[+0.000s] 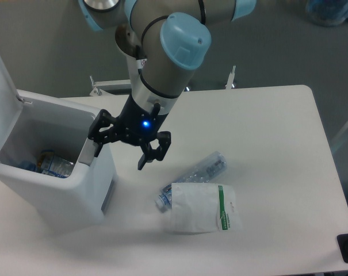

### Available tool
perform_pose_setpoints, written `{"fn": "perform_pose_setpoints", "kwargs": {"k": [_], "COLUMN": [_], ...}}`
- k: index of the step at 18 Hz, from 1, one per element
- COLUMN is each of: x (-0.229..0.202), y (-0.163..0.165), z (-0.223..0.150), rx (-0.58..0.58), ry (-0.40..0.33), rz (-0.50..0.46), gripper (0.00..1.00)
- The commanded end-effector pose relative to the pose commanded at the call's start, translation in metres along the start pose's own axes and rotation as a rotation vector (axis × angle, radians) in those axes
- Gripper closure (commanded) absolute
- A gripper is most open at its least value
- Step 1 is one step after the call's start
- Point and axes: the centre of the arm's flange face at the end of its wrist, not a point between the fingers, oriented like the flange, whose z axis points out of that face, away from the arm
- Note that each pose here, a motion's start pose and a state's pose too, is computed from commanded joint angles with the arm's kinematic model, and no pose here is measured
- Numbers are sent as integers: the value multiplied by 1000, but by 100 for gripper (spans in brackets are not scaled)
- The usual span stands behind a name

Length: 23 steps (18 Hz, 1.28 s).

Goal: Open the trash can

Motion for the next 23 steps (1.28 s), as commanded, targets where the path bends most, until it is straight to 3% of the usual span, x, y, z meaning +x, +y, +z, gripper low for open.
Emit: {"fn": "perform_pose_setpoints", "kwargs": {"k": [3, 7, 11, 15, 20, 23], "x": [-6, -63, -113, -178, -228, -240], "y": [-3, 5, 17, 45, 77, 84], "z": [-14, -44, -48, -43, -43, -47], "rx": [28, 52, -14, -126, -177, -233], "ry": [-19, -120, -220, -318, -312, -317], "rz": [35, 84, 159, 141, 160, 331], "gripper": [0, 0, 0, 0, 0, 0]}}
